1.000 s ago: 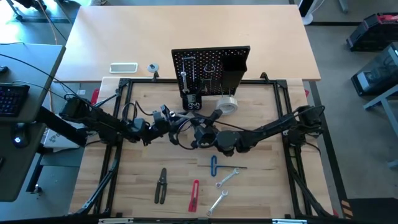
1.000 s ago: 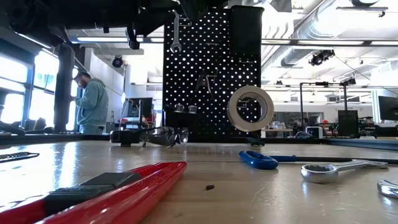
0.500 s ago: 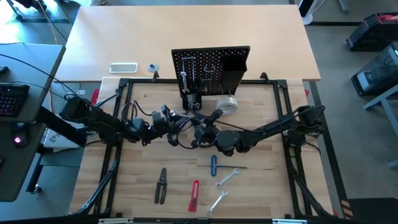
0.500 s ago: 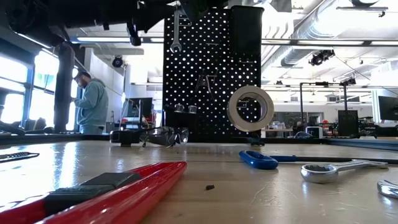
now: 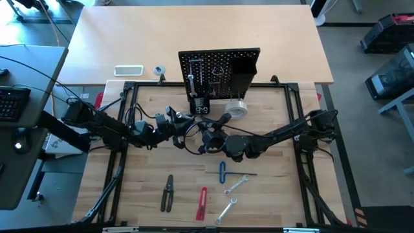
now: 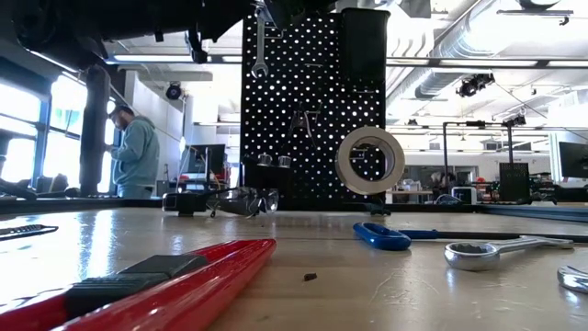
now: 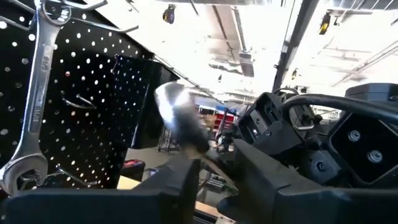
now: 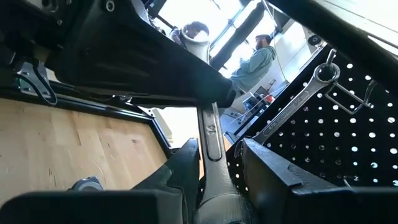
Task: Hang tools onto peg board
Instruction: Hang the top left wrench on the pegboard
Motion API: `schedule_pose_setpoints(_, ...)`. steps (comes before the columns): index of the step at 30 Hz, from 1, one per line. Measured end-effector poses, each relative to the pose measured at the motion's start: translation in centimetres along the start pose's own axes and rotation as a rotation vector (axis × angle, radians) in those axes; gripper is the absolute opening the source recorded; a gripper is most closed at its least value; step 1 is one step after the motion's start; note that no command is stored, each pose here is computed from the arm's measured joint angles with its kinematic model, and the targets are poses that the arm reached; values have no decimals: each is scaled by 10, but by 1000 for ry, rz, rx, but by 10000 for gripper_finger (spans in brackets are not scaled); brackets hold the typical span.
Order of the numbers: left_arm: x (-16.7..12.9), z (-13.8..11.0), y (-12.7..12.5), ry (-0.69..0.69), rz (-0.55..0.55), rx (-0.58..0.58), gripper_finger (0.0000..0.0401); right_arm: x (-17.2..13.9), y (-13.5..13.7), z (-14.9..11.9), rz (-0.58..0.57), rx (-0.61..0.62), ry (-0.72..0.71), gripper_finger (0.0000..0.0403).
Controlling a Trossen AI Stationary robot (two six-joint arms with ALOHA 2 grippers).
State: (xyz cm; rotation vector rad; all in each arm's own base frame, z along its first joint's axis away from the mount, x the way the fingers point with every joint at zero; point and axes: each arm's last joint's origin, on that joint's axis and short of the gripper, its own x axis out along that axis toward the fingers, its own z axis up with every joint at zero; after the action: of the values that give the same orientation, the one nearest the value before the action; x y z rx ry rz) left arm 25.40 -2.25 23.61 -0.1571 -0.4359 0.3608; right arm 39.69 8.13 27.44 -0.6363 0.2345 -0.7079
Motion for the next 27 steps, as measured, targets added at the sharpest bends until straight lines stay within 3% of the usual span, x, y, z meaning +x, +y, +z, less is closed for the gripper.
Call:
schedule_pose_setpoints(6,0,1,-2,-9,-57,4,13,0,0,-1,5,-11,2,101)
schedule_pose_setpoints(20,0,-2,-2,11,-64,73,8,-1,2,-4,-18,-22,54,117)
schedule_pose_setpoints(27,-1,1,-1,50,-69,141,7,-18,-3,2,45,-29,69,120)
